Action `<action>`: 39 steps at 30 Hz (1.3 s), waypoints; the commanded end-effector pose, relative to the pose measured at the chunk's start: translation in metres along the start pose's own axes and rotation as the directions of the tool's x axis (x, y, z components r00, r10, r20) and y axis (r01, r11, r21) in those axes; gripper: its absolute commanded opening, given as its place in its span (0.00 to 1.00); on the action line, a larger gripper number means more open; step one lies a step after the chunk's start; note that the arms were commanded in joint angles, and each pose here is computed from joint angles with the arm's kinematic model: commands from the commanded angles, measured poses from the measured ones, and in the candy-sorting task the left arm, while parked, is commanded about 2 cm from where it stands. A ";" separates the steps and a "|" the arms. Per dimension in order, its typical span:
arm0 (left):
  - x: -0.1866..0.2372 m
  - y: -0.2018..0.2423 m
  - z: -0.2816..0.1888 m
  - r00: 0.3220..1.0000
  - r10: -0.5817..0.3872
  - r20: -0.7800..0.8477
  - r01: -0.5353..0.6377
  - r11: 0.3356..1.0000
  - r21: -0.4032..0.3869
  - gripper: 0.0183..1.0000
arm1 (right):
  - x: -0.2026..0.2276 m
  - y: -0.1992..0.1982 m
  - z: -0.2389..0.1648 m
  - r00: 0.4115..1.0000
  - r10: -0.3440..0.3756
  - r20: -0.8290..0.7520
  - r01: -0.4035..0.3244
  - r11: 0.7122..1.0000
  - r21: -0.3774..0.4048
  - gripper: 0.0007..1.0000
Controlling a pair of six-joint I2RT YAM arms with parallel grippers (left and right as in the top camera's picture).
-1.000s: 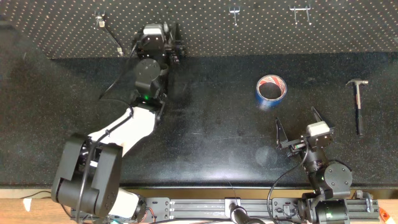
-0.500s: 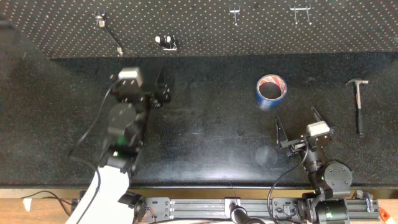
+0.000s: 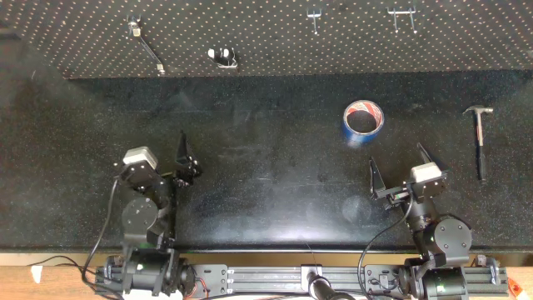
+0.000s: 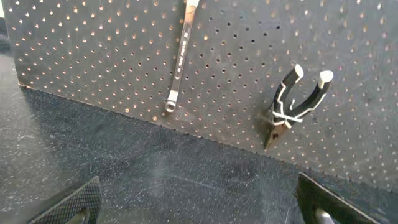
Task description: Place Tools Onto Pegboard
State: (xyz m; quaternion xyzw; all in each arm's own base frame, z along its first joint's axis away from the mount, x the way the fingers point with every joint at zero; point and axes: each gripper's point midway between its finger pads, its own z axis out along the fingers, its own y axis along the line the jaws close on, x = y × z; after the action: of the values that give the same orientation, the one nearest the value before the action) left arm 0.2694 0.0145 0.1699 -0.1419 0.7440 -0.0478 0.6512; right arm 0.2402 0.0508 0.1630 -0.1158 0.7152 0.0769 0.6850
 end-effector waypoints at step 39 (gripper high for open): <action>0.020 -0.004 -0.022 0.989 0.136 0.052 -0.141 0.983 0.118 1.00 | 0.005 -0.018 -0.001 1.000 -0.008 -0.019 0.010 0.994 0.109 0.98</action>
State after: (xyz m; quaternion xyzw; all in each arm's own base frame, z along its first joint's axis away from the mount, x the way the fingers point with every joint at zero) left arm 0.2466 0.0042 0.1550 -0.0520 0.7342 -0.0368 0.6759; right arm 0.2428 0.0400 0.1616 -0.0940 0.7204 0.0536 0.6851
